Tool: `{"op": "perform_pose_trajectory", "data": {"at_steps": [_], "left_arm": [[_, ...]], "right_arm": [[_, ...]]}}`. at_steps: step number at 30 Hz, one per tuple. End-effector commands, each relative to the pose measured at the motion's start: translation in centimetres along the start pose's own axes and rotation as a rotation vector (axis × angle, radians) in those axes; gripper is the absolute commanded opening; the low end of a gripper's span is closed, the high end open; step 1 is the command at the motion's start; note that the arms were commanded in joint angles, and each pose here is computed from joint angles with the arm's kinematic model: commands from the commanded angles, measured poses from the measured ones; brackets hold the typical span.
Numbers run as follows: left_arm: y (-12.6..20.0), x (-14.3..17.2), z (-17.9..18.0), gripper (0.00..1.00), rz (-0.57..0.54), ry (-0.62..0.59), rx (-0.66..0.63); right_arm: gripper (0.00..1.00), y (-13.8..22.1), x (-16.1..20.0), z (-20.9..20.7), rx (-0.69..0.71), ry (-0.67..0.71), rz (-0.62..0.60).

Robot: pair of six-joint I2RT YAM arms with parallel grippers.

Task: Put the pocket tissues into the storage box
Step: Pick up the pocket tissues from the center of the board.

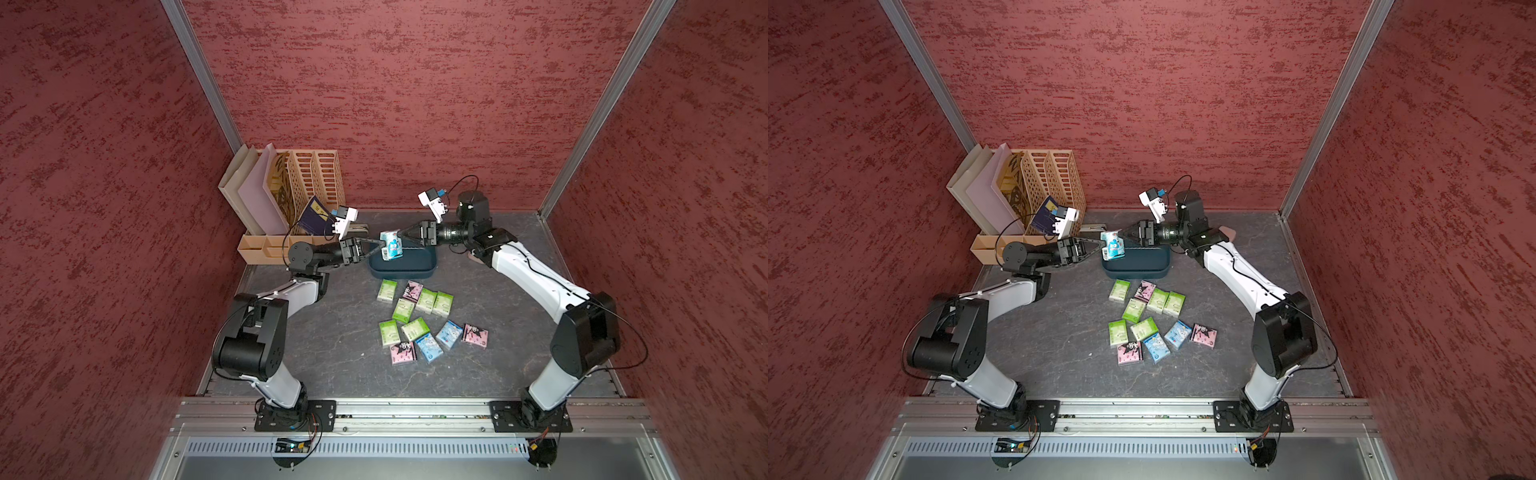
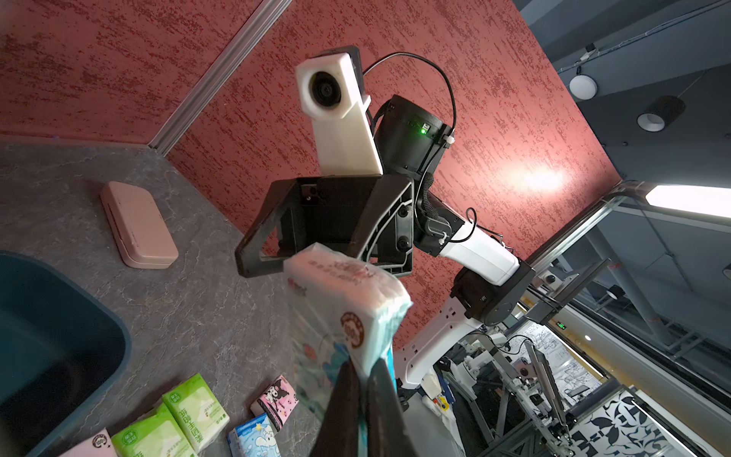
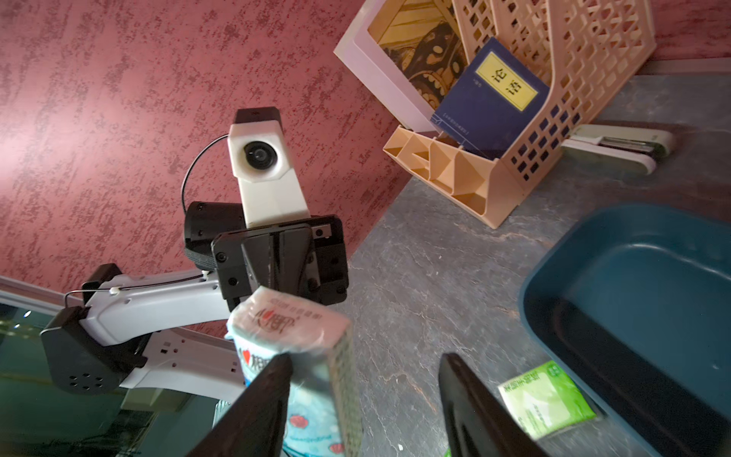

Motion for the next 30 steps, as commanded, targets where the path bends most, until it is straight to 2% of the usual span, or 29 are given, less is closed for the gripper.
{"op": "perform_pose_trajectory", "data": {"at_steps": [1,6,7,12,15,16,17,18,21,26,28,30], "left_arm": [[0.0,-0.2,-1.1,0.0,0.008,-0.042,0.02],[0.0,-0.2,-1.1,0.0,0.008,-0.04,0.018],[0.1,-0.3,-1.1,0.0,0.007,-0.041,0.018],[0.2,-0.3,-1.0,0.0,0.004,-0.039,0.014],[0.4,-0.2,-0.7,0.02,-0.005,-0.031,0.004],[0.6,-0.2,-0.5,0.29,-0.013,-0.026,-0.004],[0.8,-0.3,-0.4,0.67,-0.019,-0.024,-0.011],[0.9,-0.3,-0.3,0.99,-0.027,-0.024,-0.018],[2.2,-0.8,0.0,1.0,-0.089,-0.03,-0.068],[6.4,-1.6,0.9,1.0,-0.235,-0.056,-0.224],[7.1,-1.7,0.9,1.0,-0.233,-0.072,-0.298],[6.9,-1.3,1.5,1.0,-0.182,-0.083,-0.428]], "right_arm": [[0.63,-0.9,1.1,2.3,-0.13,0.031,0.059],[0.62,-1.6,1.7,3.0,-0.207,0.022,0.098],[0.59,-1.7,1.8,3.1,-0.219,0.021,0.101],[0.31,-1.9,1.8,3.1,-0.233,0.01,0.104],[0.01,-2.0,1.7,2.8,-0.22,0.002,0.102],[0.0,-2.1,1.8,2.6,-0.211,0.0,0.1],[0.0,-2.1,1.7,2.5,-0.2,-0.001,0.094],[0.0,-2.0,1.7,2.4,-0.184,-0.001,0.087],[0.0,-2.2,1.2,1.3,-0.086,0.0,0.056],[0.0,-2.5,-0.7,-3.1,0.238,-0.039,0.015],[0.0,-3.1,-1.5,-5.3,0.331,-0.078,0.018],[0.0,-4.0,-2.1,-8.0,0.418,-0.123,0.027]]}}
Point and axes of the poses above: each gripper's point midway between its finger pads, its own y axis back along the fingers, its own z axis along the line the jaws close on, x = y × z, the point moved 4 cm from there along y, back along the fingers, and after that the axes turned 11 degrees about -y, right-handed, at the moved point
